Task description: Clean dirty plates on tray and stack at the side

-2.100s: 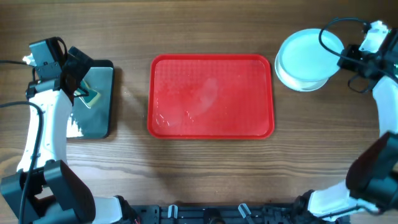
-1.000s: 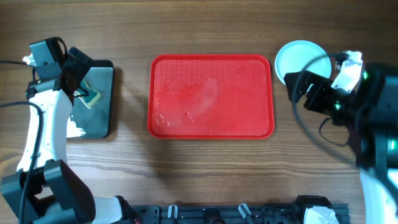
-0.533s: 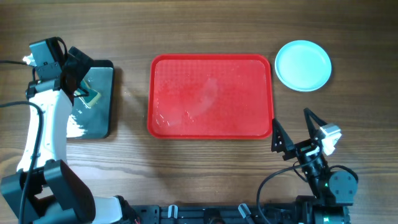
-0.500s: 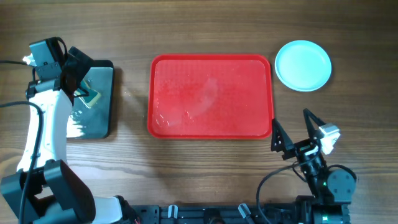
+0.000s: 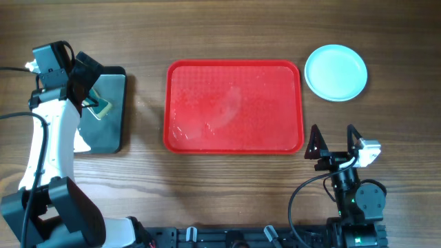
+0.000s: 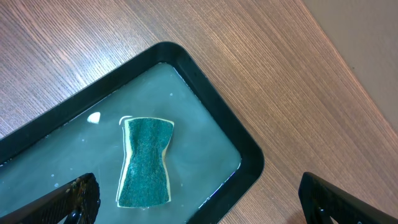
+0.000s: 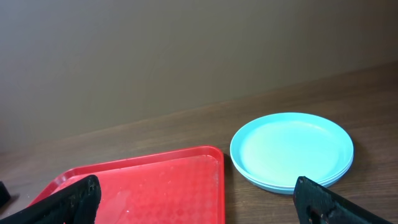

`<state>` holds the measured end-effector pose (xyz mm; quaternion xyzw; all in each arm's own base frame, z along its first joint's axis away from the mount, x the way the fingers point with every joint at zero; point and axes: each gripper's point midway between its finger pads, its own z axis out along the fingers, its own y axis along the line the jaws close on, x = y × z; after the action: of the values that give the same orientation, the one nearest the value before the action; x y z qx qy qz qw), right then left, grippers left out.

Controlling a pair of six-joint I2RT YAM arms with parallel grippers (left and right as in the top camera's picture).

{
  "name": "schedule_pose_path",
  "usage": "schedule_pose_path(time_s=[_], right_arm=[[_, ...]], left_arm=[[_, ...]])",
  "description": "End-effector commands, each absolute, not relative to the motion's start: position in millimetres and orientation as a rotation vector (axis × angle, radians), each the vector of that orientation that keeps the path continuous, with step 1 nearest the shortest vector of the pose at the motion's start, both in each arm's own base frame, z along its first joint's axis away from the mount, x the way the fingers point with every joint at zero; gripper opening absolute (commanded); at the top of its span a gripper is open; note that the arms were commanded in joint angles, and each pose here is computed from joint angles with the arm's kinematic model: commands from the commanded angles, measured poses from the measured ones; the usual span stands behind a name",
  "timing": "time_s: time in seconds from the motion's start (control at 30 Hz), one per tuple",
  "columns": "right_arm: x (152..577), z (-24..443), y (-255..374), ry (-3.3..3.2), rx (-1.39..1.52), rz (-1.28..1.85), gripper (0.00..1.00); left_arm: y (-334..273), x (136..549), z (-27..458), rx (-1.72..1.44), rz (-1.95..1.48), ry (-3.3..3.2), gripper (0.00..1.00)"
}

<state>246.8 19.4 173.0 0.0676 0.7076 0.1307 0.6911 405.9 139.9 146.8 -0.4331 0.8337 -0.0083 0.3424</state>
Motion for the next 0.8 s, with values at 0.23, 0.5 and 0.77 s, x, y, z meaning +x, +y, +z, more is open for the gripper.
schedule_pose_path(time_s=[0.23, 0.5, 0.77], right_arm=[[247, 173, 18, 1.579, 0.147, 0.269, 1.0], [247, 173, 18, 1.579, 0.147, 0.269, 1.0], [247, 173, 18, 1.579, 0.148, 0.269, 1.0]], left_arm=[[187, 384, 156, -1.104, 0.38, 2.122, 1.0], [104, 310, 199, -0.723, 0.244, 2.131, 1.0], [49, 249, 188, -0.452, 0.059, 1.817, 1.0]])
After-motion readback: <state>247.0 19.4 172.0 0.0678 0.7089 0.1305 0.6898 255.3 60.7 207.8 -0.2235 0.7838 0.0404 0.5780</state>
